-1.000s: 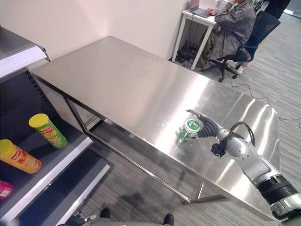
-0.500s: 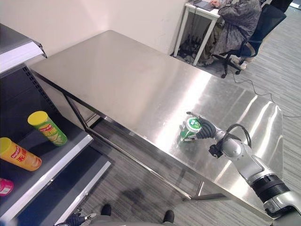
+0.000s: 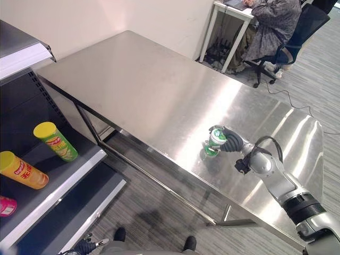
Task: Put the goods on the table back onto the shelves and tidy them up.
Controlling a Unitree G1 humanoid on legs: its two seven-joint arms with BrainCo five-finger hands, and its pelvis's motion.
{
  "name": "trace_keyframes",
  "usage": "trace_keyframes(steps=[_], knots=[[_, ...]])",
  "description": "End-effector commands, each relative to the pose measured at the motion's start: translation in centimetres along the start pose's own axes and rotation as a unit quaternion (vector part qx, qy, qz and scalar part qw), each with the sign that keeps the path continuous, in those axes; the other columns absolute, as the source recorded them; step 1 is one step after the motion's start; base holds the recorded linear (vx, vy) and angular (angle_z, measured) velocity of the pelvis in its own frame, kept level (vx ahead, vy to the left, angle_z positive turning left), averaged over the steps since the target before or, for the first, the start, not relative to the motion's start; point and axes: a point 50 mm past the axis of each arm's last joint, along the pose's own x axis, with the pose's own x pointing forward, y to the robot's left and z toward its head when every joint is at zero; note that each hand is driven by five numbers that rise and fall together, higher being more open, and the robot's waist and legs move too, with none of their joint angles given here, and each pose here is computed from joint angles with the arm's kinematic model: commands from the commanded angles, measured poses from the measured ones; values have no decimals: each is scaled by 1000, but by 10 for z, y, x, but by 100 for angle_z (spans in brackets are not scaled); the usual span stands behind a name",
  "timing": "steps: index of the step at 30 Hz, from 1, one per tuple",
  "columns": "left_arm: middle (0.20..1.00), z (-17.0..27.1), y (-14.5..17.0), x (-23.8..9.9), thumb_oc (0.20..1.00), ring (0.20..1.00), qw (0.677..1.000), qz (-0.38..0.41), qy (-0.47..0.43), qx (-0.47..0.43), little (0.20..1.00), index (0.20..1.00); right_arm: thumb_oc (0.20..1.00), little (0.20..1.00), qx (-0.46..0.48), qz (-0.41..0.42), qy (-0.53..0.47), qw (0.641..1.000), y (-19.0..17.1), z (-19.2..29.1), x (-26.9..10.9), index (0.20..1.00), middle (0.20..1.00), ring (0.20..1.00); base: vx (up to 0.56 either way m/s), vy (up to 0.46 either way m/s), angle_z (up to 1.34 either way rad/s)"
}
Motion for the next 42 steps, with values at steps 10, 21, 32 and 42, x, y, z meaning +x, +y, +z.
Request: trace_keyframes(steps=[10,21,32,42], knots=[[1000,4,1,2,1000,1000,1000,-1,2,15,1000,1000,200,200,-34,-25,-30,999,-17,15,9,200,200,200,0,0,0],[1000,-7,12,1,1000,1000,999,26,23,33,1000,1000,200,200,-16,-158,-34,987,-45,12,-26,200,200,200,6,-11,-1],[1000,-35,18,-8,1000,1000,996,63,64,-26,1000,1000,200,200,-32,-328,-178,927,-89,69,-73,200,200,200,-6,-168,1],[1000,-76,9,-24,1000,1000,953,136,161,-220,1000,1000,200,200,39,-332,-275,902,-63,108,-50,200,200,200,-192,-253,17]])
